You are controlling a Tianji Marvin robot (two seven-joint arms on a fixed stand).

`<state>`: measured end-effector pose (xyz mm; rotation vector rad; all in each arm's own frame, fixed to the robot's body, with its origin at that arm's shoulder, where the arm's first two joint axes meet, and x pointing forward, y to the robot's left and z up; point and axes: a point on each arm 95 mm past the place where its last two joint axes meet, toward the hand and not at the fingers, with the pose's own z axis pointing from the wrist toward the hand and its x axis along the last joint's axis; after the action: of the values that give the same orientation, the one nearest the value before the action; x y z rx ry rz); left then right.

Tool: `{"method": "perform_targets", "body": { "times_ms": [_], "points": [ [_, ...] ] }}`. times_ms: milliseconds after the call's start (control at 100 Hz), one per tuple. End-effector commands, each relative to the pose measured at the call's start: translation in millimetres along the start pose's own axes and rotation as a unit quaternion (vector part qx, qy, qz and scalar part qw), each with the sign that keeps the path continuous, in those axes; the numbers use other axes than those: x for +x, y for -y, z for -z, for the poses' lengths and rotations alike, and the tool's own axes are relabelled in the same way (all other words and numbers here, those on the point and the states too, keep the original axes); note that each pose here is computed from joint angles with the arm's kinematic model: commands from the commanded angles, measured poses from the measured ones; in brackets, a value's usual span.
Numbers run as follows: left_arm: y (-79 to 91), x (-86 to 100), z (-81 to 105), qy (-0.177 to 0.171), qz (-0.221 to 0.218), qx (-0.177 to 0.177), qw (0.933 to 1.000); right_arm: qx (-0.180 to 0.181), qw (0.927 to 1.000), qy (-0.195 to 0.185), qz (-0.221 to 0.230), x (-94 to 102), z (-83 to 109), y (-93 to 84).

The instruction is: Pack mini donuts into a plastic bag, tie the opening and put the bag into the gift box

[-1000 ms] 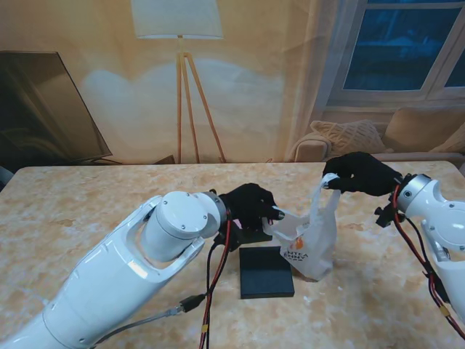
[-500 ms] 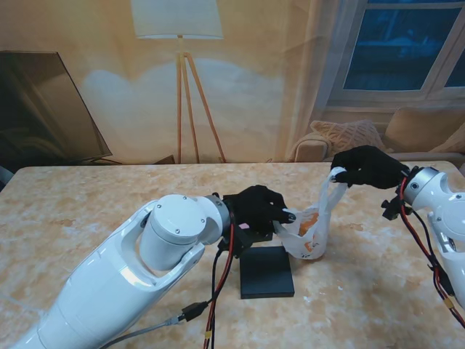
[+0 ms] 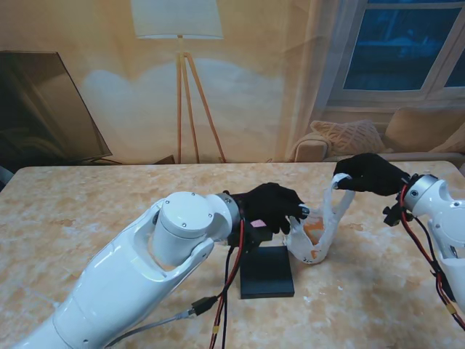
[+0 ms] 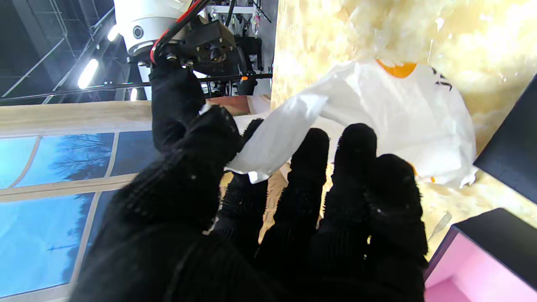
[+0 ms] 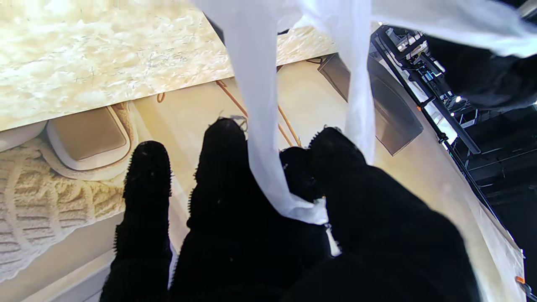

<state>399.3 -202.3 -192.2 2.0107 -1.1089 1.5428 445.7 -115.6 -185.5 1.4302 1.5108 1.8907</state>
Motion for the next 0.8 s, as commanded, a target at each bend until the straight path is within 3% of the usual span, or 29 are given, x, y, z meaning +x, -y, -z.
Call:
{"method": "perform_targets", "body": {
  "times_ms": [0,210,470,680,790],
  "points": [
    [9.3,-6.6,2.1,0.010,-0.003,0.004,0.9999,0.010,0.9999,0.002,-0.013,1.3,-3.7,10.3],
    [22.1,-19.4,0.7,-0.023,0.020,-0.013,0.9995,0.022,0.9995,-0.002,-0.022,6.4,-13.4,18.7],
    [28.2,-31.9,-0.7,-0.039,0.057,-0.019,0.9974,0.025,0.9995,0.002,-0.019,8.1,-22.5,21.3],
    [34.3,-42.5,5.7,-0.053,0.048,0.017,0.9973,0.017,0.9995,0.006,-0.025,10.4,-24.6,22.6],
    [38.2,-48.9,6.5,-0.054,0.034,0.059,0.9963,0.017,0.9994,0.007,-0.028,11.1,-25.2,23.7]
  ]
}}
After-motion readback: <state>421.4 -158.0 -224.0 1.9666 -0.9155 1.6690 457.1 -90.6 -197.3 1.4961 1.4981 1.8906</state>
